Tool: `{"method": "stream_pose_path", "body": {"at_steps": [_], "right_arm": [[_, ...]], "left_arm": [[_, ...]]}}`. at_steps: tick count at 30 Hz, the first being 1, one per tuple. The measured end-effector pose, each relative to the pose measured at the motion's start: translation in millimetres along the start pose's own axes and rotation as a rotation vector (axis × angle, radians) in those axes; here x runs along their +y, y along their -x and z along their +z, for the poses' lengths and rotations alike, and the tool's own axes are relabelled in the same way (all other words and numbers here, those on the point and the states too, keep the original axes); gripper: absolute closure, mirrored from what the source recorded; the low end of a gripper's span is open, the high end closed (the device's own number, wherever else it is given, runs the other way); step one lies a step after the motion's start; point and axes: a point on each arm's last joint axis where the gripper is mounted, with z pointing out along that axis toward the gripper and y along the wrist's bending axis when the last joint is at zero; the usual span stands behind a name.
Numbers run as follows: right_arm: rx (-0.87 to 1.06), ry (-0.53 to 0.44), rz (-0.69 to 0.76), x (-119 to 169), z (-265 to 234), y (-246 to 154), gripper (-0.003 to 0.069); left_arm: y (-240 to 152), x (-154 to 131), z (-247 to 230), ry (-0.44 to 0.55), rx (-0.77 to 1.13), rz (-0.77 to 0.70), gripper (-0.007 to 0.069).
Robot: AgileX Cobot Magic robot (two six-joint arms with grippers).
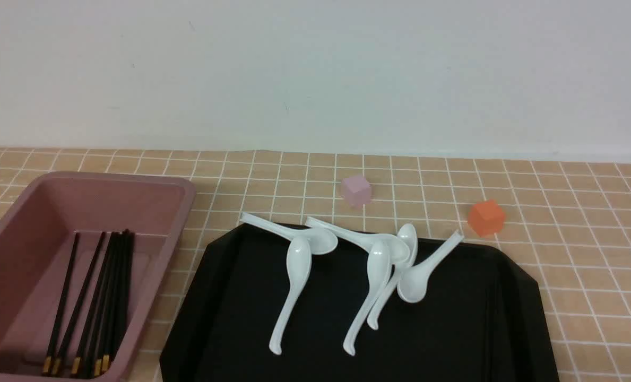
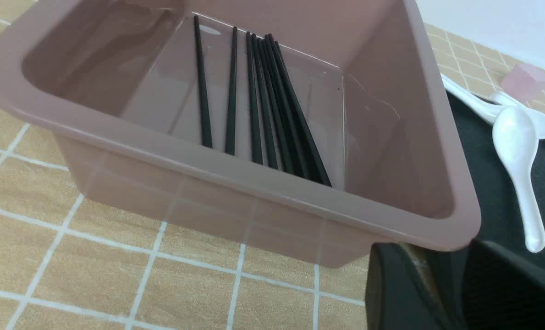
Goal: On brown tablecloth take chopsticks from black tray and put them in box.
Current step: 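Move the gripper over the chopsticks on the black tray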
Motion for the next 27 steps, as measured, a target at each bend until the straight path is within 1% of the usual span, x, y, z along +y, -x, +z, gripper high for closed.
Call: {"method": "stream_pose_path", "body": {"at_steps": [27], "right_arm": [[0.000, 0.000, 0.000, 0.0, 0.0, 0.0, 0.0485]], "left_arm": [[0.0, 0.0, 0.0, 0.000, 0.000, 0.000, 0.0387]]}}
